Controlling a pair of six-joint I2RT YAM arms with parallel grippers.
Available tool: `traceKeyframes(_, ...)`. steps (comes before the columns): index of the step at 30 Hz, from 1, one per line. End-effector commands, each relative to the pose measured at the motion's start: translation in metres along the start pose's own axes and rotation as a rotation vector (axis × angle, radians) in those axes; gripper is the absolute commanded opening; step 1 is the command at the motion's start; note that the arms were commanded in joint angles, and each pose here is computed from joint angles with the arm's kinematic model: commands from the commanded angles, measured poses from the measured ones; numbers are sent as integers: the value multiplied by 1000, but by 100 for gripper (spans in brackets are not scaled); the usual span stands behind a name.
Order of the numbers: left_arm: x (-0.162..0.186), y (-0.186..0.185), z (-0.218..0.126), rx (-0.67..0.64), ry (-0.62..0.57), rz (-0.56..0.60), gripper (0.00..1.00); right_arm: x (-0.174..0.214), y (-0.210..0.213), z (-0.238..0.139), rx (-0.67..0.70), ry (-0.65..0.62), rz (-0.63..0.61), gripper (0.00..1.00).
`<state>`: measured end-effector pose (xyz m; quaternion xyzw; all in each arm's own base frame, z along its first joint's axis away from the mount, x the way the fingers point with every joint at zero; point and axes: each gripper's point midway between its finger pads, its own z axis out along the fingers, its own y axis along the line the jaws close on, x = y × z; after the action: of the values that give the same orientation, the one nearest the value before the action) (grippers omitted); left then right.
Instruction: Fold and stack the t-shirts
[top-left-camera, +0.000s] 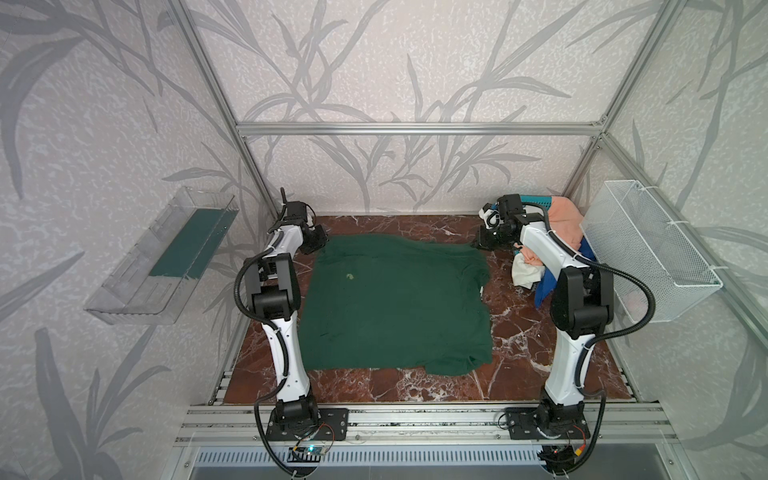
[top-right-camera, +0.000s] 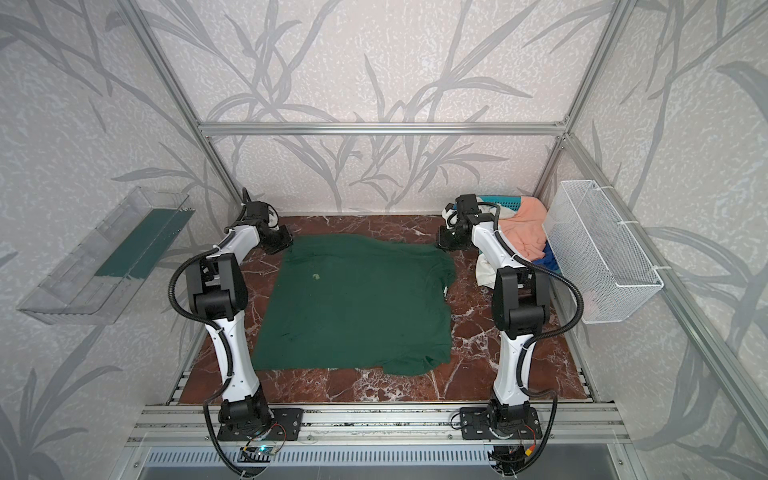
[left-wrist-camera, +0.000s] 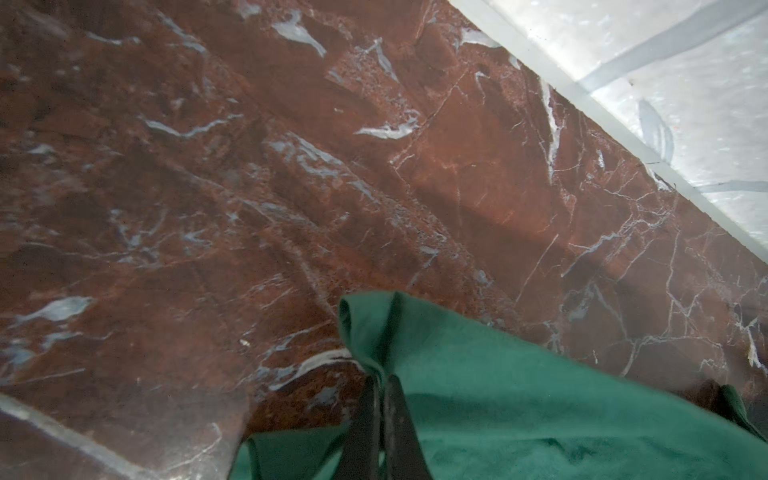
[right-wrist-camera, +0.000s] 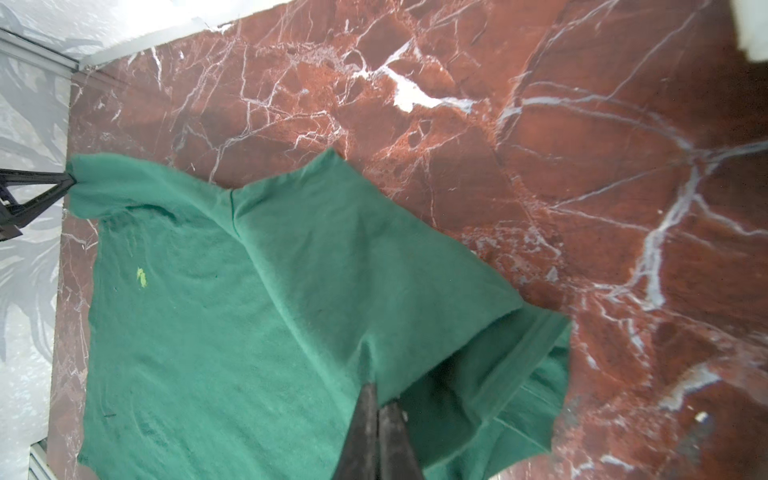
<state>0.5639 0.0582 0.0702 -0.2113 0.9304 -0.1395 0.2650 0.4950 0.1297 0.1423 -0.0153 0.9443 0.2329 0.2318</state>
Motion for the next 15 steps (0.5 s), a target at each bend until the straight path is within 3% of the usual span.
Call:
traceKeyframes(1,-15,10,-6,-26,-40,-9,0,-4,4,-17,3,-40,-22,0)
traceKeyframes(15,-26,15,-2,-37,-76,16,0,20,1,-14,-5,1,-2,0)
